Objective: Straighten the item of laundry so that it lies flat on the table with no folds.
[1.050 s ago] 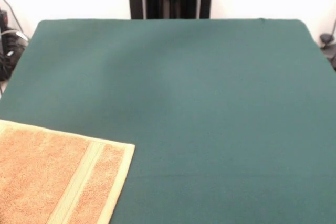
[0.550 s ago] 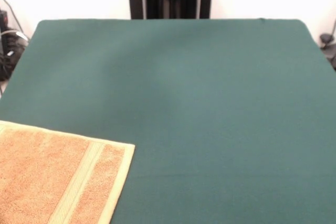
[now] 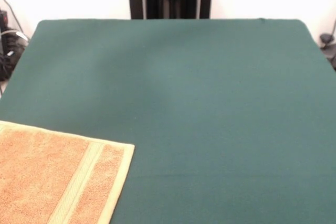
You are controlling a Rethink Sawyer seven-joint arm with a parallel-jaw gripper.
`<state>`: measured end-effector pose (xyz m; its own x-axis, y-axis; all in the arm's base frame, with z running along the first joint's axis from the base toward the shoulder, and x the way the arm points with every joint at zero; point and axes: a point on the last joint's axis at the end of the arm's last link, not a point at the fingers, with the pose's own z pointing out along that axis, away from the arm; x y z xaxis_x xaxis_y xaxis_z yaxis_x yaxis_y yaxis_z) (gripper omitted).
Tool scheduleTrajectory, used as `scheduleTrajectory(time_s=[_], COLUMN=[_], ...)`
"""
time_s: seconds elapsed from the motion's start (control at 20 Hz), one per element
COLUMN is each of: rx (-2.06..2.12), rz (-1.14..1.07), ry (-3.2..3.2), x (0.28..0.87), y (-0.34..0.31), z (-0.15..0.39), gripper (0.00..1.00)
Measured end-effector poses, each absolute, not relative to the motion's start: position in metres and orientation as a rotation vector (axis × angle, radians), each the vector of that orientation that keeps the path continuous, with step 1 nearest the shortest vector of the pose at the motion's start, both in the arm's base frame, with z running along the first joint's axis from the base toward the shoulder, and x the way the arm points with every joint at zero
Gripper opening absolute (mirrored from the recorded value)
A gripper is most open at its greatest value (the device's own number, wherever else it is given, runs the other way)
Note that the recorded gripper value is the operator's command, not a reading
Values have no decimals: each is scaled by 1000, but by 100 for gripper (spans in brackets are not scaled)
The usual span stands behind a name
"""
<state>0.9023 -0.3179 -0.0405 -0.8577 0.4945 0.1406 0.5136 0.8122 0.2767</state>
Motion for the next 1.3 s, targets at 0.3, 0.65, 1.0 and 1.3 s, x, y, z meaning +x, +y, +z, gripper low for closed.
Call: scheduleTrajectory(time_s=[0.3, 0.65, 1.0, 1.3], rx=[-819, -832, -841, -833], rz=[-479, -466, -354, -272], ry=[-2932, -2958, -3052, -3103], x=[903, 906, 920, 927], y=[-318, -319, -315, -310], z=[-41, -40, -40, -41], gripper=[100, 100, 100, 100])
